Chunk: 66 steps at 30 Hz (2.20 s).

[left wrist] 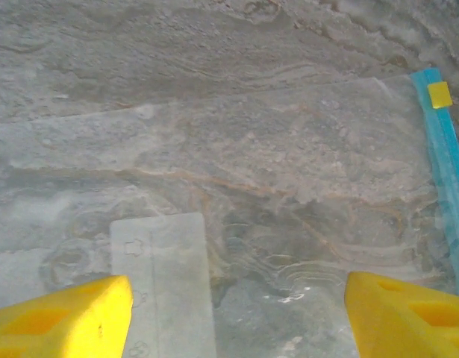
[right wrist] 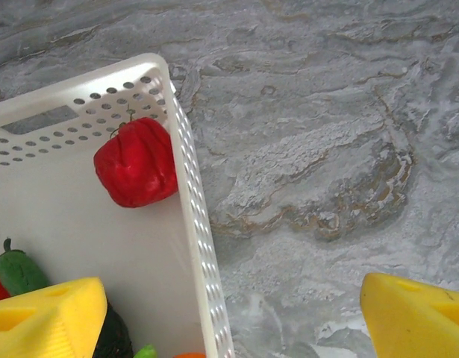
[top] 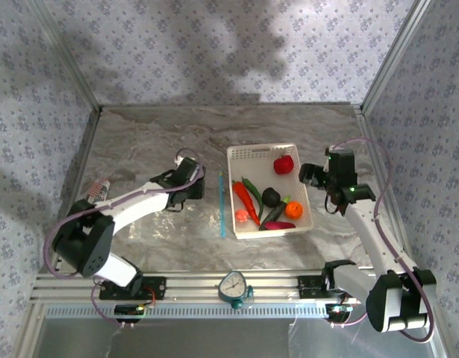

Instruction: Place the food in the zip-top bag and seal the zipper

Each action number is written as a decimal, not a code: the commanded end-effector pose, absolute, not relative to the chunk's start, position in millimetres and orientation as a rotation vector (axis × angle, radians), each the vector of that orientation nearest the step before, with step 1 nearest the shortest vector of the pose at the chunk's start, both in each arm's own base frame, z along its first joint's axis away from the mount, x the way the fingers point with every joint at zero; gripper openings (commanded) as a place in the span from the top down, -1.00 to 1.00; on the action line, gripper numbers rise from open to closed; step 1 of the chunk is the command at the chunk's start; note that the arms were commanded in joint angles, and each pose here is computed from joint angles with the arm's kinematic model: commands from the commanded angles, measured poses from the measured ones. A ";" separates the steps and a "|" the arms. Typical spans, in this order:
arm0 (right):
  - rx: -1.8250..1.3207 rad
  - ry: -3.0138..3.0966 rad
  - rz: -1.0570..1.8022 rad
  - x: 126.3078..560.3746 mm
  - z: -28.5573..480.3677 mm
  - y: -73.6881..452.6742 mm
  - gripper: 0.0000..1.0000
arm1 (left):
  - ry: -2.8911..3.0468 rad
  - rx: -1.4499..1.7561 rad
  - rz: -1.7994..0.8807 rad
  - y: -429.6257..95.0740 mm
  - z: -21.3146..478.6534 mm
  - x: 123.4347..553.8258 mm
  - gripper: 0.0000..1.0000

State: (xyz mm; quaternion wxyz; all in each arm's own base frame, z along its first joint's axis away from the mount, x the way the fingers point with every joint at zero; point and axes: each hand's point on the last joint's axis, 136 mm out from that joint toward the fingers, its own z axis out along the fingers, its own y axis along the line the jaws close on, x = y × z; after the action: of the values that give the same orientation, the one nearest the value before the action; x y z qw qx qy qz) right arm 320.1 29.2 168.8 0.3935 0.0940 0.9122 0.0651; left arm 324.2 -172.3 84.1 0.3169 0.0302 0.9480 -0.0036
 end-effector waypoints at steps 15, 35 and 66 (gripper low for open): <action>0.215 2.322 0.220 316.2 182.4 41.5 -0.82 | 2.590 0.200 -0.177 -242.7 68.3 299.7 -0.52; 0.220 2.296 0.233 311.9 187.1 41.8 -0.84 | 2.666 0.294 -0.211 -267.2 48.7 302.0 -0.38; 0.228 2.289 0.239 311.8 187.1 41.9 -0.85 | 2.729 0.369 -0.223 -272.1 37.7 300.9 1.00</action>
State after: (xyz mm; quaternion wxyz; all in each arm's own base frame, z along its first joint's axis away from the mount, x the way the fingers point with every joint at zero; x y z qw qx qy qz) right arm 313.6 39.3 180.5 0.3964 0.0899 0.9096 0.0867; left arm 298.2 -270.1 31.4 0.1899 0.1292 0.9707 -0.0712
